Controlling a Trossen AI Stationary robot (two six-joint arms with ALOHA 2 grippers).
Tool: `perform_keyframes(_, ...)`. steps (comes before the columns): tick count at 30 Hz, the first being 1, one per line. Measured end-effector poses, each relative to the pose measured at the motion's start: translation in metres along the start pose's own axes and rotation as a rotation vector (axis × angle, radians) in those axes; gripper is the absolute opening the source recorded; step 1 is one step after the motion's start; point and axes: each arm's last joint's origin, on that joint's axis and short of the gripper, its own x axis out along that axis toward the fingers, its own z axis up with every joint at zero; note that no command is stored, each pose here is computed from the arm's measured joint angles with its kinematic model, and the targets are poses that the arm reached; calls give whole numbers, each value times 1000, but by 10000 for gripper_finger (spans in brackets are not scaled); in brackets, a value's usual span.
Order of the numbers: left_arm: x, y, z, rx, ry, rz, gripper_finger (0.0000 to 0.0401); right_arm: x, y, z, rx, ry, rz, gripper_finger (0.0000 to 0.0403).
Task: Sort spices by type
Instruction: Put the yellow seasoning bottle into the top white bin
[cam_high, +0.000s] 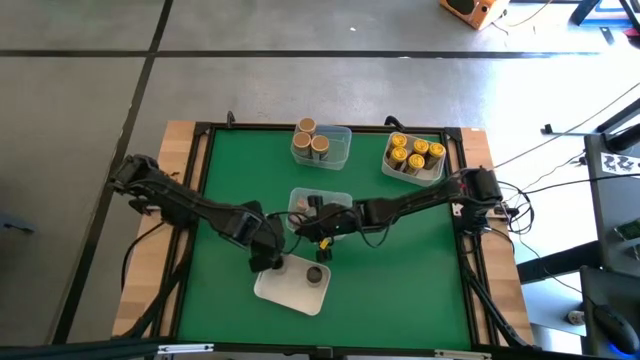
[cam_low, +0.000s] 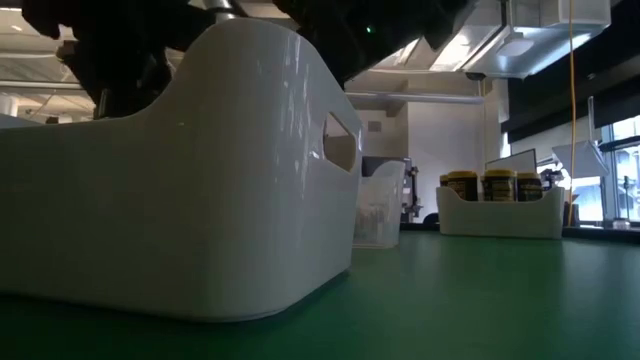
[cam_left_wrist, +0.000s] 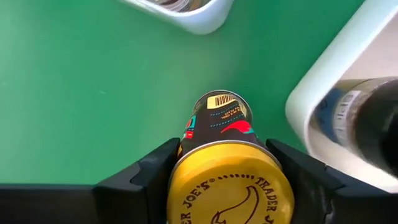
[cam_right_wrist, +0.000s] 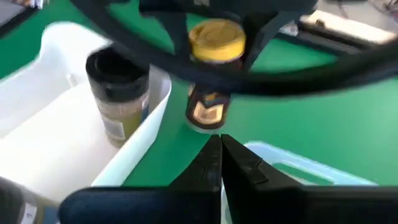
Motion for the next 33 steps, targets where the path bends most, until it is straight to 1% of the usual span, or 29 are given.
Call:
perform_keyframes(4, 5, 2, 1, 3, -6, -7, 247, 2, 1, -2, 0, 6, 1, 7)
perform_keyframes(7, 5, 1, 2, 14, -16, -14, 258, 4, 1, -4, -1, 19, 3, 7)
perform_keyframes(10, 5, 0, 3, 23, -24, -20, 262, 4, 1, -4, -1, 16, 3, 7)
perform_keyframes(17, 5, 0, 3, -10, -24, -20, 265, 4, 1, -4, -1, 18, 8, 8)
perform_keyframes(20, 5, 0, 4, -22, -34, -31, 267, 4, 1, -4, 0, 16, 10, 18)
perform_keyframes(23, 4, -1, 5, -33, -33, -39, 278, 4, 1, -4, 0, 10, 10, 52)
perform_keyframes(28, -1, -2, 8, -27, -45, -48, 313, 4, 1, -3, 7, 2, 8, 143)
perform_keyframes(31, -9, -2, 11, -14, -45, -48, 321, 4, 0, -1, 9, -21, 4, 196)
perform_keyframes(33, -15, -3, 11, -5, -36, -42, 322, 4, 0, 0, 10, -28, 2, 225)
